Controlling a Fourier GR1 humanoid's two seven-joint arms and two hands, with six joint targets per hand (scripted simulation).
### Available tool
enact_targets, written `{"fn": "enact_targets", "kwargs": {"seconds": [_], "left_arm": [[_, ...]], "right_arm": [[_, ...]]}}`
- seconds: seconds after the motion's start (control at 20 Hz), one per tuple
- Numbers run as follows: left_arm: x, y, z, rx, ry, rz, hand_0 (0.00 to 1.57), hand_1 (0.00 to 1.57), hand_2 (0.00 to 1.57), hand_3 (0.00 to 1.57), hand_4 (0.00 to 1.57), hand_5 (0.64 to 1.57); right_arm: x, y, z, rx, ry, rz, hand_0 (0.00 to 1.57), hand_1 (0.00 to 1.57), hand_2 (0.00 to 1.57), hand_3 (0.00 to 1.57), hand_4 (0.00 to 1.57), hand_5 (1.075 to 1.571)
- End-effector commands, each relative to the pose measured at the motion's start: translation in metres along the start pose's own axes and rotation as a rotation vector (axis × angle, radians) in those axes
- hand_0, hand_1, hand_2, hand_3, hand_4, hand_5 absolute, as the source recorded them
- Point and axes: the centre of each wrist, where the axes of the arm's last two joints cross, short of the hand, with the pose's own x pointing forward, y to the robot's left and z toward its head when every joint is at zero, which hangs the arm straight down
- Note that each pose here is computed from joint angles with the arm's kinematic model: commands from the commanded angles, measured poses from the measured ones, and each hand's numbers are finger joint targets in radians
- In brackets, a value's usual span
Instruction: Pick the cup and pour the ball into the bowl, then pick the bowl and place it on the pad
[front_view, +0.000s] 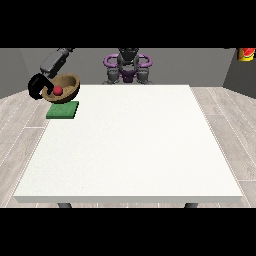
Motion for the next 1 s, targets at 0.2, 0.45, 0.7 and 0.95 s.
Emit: {"fn": "enact_targets", "kwargs": {"seconds": [0.2, 0.45, 0.7, 0.95], "left_arm": [[0.013, -0.003, -0.004, -0.028, -0.037, 0.026, 0.0, 0.0, 0.0, 0.0, 1.2, 1.561], [0.027, 0.032, 0.002, 0.026, -0.036, -0.009, 0.0, 0.0, 0.0, 0.0, 1.19, 1.562], [0.013, 0.016, -0.002, 0.028, -0.028, -0.001, 0.0, 0.0, 0.0, 0.0, 1.19, 1.565], [0.019, 0.017, 0.004, -0.011, -0.066, -0.02, 0.0, 0.0, 0.0, 0.0, 1.19, 1.567]], "right_arm": [[0.014, -0.032, -0.006, -0.151, -0.018, -0.007, 1.57, 1.57, 1.57, 0.98, 0.0, 1.554], [0.034, -0.018, -0.01, -0.141, -0.052, -0.042, 1.46, 1.46, 1.39, 0.8, 0.0, 1.539], [0.016, 0.031, -0.014, -0.135, -0.052, -0.096, 1.44, 1.44, 1.38, 0.68, 0.0, 1.535], [0.017, -0.015, -0.013, -0.156, -0.077, -0.011, 0.93, 0.93, 1.1, 1.04, 0.16, 1.509]]}}
